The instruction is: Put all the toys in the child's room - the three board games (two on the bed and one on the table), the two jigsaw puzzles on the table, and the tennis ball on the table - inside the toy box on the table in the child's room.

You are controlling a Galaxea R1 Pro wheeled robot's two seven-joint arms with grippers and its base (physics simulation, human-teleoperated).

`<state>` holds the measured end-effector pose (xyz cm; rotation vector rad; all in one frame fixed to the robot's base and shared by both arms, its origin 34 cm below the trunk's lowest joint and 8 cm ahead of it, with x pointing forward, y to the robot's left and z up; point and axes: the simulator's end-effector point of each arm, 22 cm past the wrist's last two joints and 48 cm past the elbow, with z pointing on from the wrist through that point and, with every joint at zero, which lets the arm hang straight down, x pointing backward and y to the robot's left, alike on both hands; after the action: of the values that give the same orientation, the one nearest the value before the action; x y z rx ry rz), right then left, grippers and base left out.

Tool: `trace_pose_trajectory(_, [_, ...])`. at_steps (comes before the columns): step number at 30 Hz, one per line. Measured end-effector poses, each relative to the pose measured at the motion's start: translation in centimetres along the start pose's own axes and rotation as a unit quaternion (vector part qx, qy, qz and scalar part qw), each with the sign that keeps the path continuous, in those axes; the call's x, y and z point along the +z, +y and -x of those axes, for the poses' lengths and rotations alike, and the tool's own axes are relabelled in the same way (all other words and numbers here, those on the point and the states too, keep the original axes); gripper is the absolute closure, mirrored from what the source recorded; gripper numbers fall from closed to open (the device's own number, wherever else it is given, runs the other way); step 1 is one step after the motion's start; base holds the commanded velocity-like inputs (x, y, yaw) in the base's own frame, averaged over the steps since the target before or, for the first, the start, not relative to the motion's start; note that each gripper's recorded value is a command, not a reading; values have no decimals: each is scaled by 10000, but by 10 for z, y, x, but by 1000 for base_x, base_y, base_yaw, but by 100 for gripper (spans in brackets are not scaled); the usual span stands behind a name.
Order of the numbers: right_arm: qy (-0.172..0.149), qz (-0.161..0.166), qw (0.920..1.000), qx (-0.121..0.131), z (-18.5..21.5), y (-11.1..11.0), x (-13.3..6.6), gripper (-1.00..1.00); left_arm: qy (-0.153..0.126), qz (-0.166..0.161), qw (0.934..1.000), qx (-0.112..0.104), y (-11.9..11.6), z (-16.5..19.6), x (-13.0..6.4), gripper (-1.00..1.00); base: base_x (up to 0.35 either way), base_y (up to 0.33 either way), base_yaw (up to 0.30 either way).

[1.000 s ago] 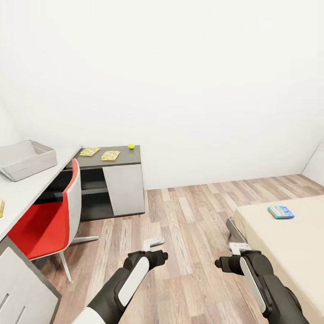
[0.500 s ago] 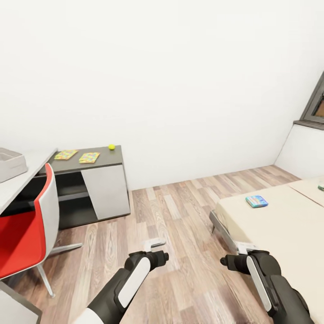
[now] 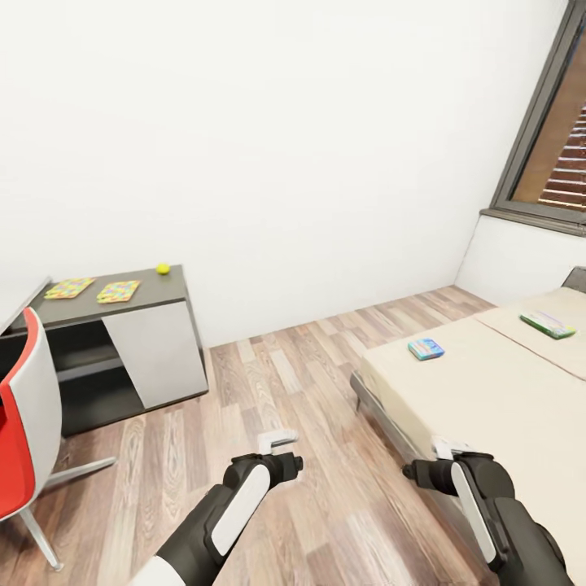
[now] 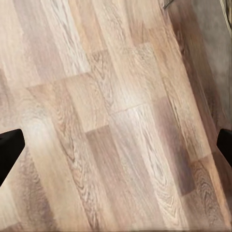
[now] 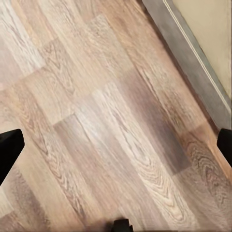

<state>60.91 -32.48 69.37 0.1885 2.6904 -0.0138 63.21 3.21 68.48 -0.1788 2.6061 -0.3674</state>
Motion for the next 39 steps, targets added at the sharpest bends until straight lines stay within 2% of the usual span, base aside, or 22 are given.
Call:
trace_pose_trajectory(17, [47, -33, 10000, 7, -3, -3, 4, -100, 60, -191, 9998, -12, -5, -4, 4, -100, 44, 4, -232])
trace_pose_trajectory(28, [64, -59, 10000, -8, -5, -4, 5, -100, 89, -220, 9997, 8, -5, -7, 6, -100, 277, 4, -46])
trace_pose_trajectory(39, [-91, -49, 9999, -14, 1, -3, 5, -100, 107, -224, 9997, 17, -5, -8, 6, -100, 324, 8, -9])
